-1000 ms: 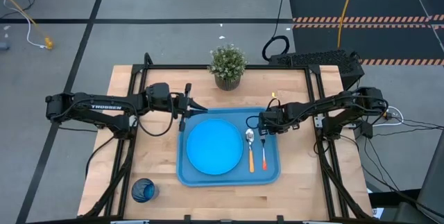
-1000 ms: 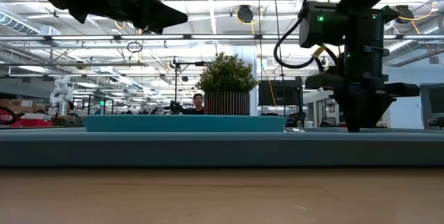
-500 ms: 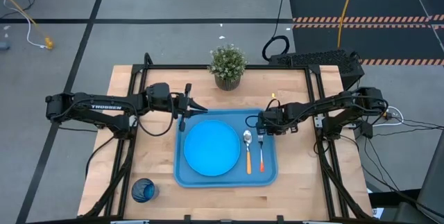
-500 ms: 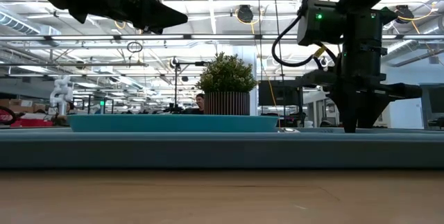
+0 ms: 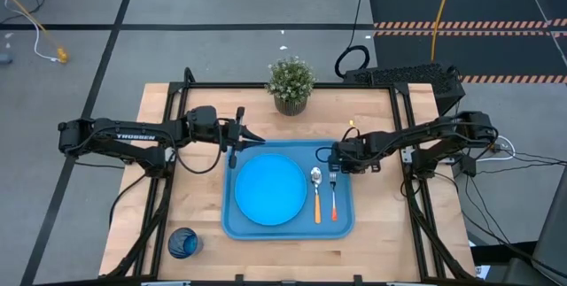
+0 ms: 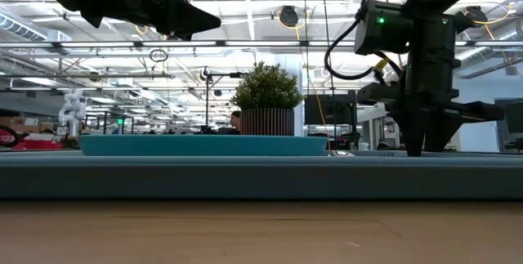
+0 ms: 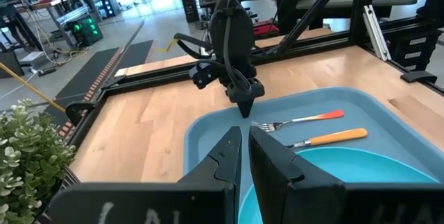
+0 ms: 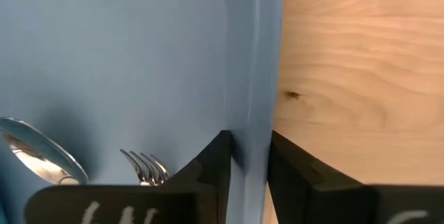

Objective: Pick and place plate/cup/fork/spoon on tray
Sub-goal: Move the blue tray to the center of the table

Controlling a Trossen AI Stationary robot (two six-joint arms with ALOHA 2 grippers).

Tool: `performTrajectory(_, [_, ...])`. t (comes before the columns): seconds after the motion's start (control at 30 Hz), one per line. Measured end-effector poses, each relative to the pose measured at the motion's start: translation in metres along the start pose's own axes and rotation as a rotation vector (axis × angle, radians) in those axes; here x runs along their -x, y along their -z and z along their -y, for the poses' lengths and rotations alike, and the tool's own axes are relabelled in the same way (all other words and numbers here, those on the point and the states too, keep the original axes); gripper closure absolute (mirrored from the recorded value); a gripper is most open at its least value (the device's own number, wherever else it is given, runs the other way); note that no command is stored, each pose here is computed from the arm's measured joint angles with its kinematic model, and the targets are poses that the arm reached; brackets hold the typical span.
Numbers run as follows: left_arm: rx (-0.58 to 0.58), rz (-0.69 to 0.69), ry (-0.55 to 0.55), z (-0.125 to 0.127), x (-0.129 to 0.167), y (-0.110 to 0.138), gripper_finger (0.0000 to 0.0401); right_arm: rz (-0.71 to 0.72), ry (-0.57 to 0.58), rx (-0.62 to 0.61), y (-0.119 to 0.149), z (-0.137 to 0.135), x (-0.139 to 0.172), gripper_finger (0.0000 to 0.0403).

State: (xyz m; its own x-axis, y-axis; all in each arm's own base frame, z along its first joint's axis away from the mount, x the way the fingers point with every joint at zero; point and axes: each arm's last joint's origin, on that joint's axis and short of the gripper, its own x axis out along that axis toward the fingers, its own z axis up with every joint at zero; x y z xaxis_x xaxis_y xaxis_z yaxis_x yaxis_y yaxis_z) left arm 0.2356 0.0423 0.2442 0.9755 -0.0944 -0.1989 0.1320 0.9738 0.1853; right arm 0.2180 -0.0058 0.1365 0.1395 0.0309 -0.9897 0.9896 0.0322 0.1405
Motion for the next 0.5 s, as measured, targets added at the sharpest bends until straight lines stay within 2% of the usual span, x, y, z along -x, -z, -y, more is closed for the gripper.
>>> performTrajectory(0.5, [0.002, -0.001, 0.001, 0.0001, 0.0, 0.0001, 0.037, 0.035, -0.042, -0.025, -0.003, -0.0009, -0.0042, 0.0346])
